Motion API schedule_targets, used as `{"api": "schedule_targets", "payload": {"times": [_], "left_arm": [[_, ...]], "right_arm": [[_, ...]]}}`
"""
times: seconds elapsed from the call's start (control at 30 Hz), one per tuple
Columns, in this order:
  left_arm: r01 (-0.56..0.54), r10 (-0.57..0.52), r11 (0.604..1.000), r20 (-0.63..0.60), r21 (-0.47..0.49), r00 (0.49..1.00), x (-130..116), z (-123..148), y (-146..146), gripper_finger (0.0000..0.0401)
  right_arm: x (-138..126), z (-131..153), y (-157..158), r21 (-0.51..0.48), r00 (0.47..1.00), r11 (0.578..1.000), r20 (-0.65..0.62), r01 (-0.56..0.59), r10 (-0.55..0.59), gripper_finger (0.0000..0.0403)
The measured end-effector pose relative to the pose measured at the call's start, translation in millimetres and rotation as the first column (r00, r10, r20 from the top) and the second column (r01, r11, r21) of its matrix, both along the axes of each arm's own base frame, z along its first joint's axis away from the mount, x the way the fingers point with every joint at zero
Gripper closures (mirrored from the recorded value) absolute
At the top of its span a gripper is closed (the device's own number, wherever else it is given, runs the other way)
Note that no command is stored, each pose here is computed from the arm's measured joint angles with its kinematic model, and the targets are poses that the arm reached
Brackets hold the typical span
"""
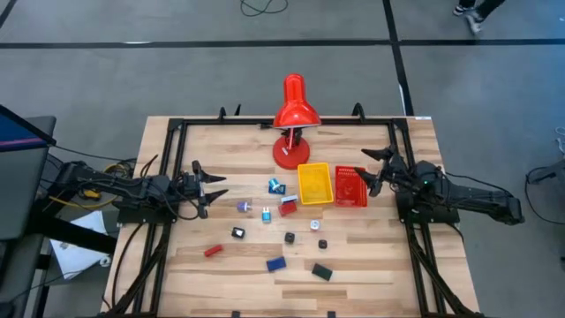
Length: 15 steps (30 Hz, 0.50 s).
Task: Pick & Place Office items
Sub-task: Put the right black charger adapter into the red bin
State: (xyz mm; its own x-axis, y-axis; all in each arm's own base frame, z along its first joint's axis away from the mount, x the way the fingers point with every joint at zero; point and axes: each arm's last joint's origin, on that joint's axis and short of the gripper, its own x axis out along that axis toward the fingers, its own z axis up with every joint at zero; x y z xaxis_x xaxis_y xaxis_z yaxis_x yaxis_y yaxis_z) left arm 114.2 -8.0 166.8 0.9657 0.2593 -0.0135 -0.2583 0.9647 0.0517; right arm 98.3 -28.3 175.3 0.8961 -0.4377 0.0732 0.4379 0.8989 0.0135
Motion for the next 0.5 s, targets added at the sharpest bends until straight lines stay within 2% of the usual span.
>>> {"api": "schedule_targets", "payload": {"times": [0.13,0.23,0.33,0.5], "left_arm": [[0.0,0.0,1.0,0.005,-0.001,1.0,0.0,0.5,0.0,0.022],[0.0,0.0,1.0,0.005,-0.001,1.0,0.0,0.5,0.0,0.022],[0.0,0.0,1.0,0.006,-0.001,1.0,0.0,0.5,0.0,0.022],[0.0,0.0,1.0,0.006,-0.001,1.0,0.0,0.5,0.0,0.022]], "right_arm": [[0.3,9.0,3.5,-0.021,0.999,0.999,0.029,-0.043,0.044,0.0052],[5.3,22.2,10.6,-0.004,0.983,0.984,0.029,-0.18,0.18,0.0055],[17.7,31.1,20.7,0.017,0.954,0.955,-0.042,-0.297,0.297,0.0063],[56.0,43.3,46.0,0.051,0.899,0.934,-0.257,-0.354,0.355,0.0081]]}}
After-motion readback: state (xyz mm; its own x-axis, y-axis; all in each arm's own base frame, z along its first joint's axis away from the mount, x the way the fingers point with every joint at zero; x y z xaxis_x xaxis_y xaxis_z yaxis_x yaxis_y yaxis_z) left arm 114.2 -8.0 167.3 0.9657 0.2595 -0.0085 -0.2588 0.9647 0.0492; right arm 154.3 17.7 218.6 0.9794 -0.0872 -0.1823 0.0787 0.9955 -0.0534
